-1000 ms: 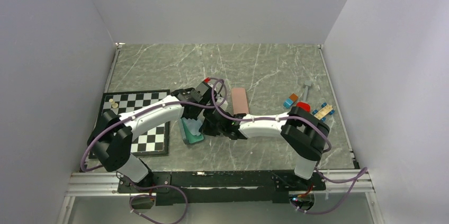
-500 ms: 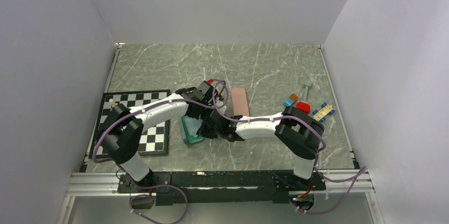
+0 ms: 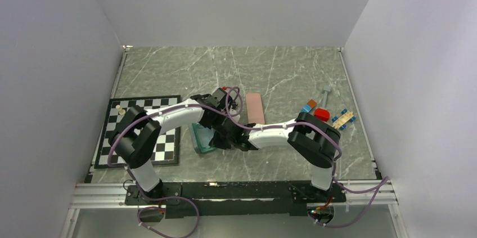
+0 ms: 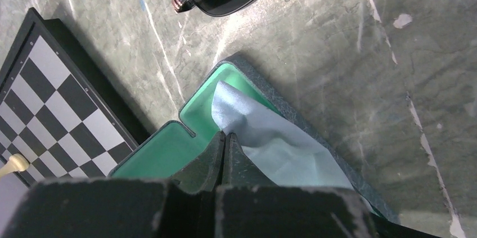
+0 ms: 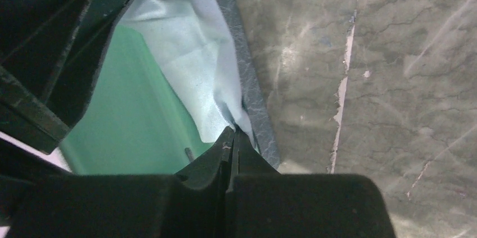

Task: Organize the sunglasses
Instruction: Place the folded cleaning cloth in the sunglasses case.

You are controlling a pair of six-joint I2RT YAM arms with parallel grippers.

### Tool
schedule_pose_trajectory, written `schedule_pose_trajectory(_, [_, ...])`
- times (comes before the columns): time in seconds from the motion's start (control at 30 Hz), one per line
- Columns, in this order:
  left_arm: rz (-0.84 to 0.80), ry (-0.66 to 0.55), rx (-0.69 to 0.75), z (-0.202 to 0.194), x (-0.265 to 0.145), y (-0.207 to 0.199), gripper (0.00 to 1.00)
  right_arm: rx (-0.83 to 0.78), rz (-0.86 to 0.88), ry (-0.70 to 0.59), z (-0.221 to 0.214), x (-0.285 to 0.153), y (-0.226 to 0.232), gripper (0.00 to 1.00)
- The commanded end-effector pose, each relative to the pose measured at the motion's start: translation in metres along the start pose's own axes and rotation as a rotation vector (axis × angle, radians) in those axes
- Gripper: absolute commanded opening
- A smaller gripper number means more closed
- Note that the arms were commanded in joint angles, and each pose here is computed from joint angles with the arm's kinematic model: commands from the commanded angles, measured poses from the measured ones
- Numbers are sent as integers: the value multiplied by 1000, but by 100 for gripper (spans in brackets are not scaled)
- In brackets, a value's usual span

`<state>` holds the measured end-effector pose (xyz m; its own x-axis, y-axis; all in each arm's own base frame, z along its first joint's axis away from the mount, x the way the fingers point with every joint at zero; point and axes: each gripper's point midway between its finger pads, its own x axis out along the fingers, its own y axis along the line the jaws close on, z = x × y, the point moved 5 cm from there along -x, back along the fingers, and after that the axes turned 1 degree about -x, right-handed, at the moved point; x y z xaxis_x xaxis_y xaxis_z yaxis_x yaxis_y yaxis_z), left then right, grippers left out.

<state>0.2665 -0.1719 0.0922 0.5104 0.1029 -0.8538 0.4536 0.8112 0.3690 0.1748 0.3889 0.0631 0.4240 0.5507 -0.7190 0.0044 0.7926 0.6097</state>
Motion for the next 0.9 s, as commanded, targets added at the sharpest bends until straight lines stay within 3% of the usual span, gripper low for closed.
schedule_pose_trajectory(0.0, [23, 25, -17, -1, 7, 1, 2, -46, 66, -2, -3, 0, 23, 0])
schedule_pose_trajectory(0.17, [9, 14, -37, -1, 10, 1, 6, -41, 57, -1, -2, 2, 20, 0])
schedule_pose_trajectory(0.53, [84, 34, -113, -4, 13, 16, 0, -39, 69, 22, -4, 5, 20, 0])
schedule_pose_trajectory(0.87, [67, 8, -122, 8, 20, 12, 7, -23, 62, 26, -4, 6, 15, 0])
